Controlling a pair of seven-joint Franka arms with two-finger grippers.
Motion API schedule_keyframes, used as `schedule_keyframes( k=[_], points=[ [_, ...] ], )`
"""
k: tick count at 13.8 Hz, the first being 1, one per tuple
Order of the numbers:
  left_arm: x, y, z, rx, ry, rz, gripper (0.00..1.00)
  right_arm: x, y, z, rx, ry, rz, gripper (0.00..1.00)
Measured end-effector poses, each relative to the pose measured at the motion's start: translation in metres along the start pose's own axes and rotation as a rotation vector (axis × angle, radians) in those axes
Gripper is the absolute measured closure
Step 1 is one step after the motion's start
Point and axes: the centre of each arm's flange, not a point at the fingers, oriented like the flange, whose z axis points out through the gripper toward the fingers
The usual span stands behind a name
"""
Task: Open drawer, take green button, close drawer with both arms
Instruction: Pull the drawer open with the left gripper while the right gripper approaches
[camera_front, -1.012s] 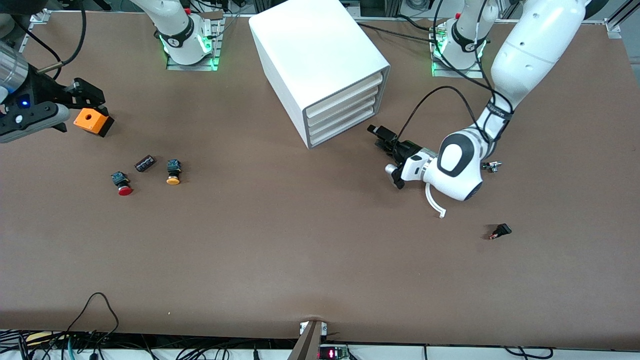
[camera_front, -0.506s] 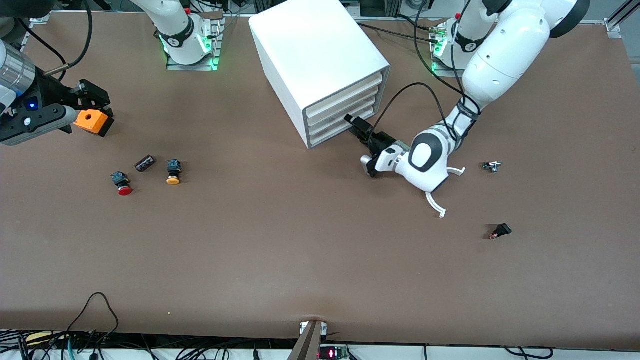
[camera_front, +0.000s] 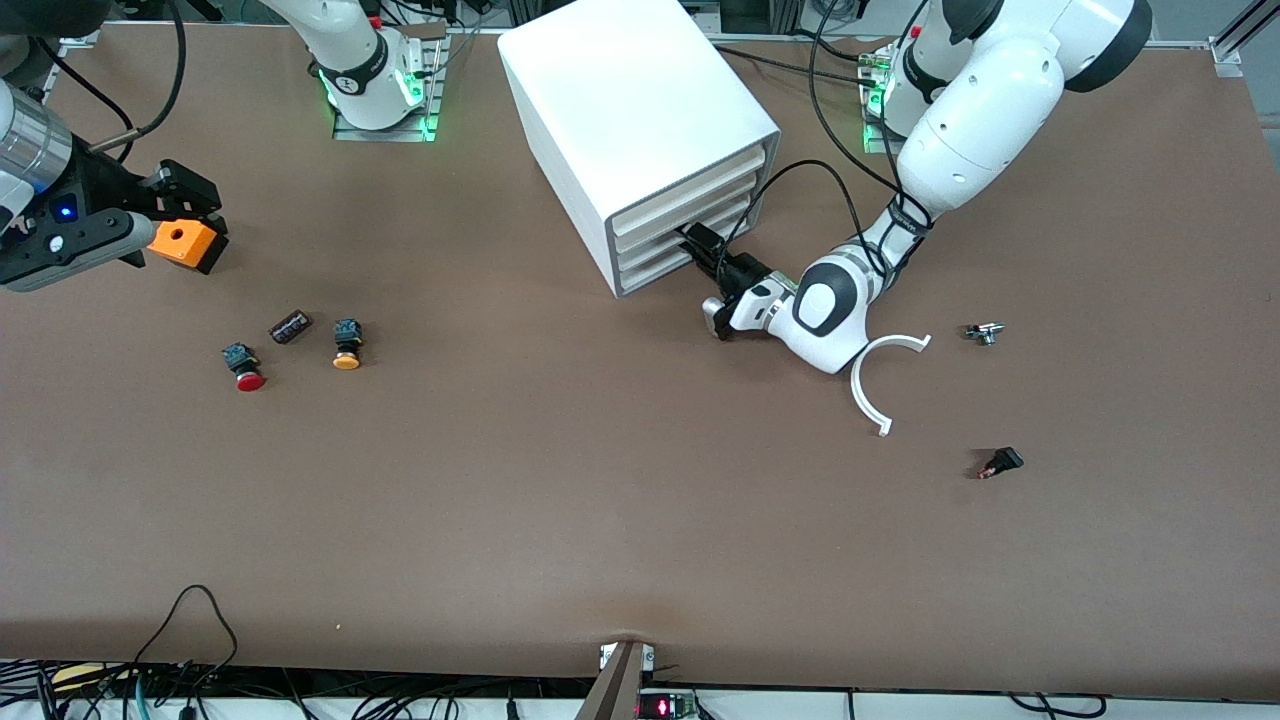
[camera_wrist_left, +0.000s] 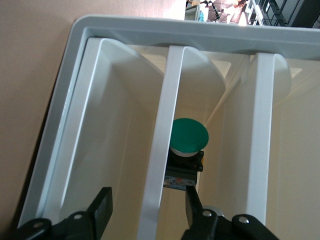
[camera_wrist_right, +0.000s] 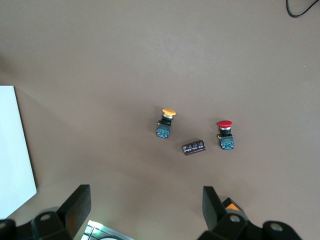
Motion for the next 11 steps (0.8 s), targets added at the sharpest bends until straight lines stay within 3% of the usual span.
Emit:
schedule_keyframes(
  k=[3, 4, 6, 11],
  points=[
    [0.0, 0.0, 0.001, -0.001, -0.001, 0.003, 0.65, 0.003, -0.002, 0.004, 0.002, -0.008, -0.005, 0.0],
    [0.0, 0.0, 0.001, -0.001, -0.002, 0.003, 0.65, 0.005, -0.003, 0.006, 0.002, -0.011, -0.008, 0.01],
    [0.0, 0.001, 0.001, -0.003, -0.004, 0.004, 0.77, 0.007, -0.006, 0.008, 0.003, -0.015, -0.013, 0.01],
    [0.0, 0.002, 0.002, -0.01, -0.009, -0.007, 0.83, 0.012, -0.011, 0.013, 0.004, -0.022, -0.023, 0.01]
  ],
)
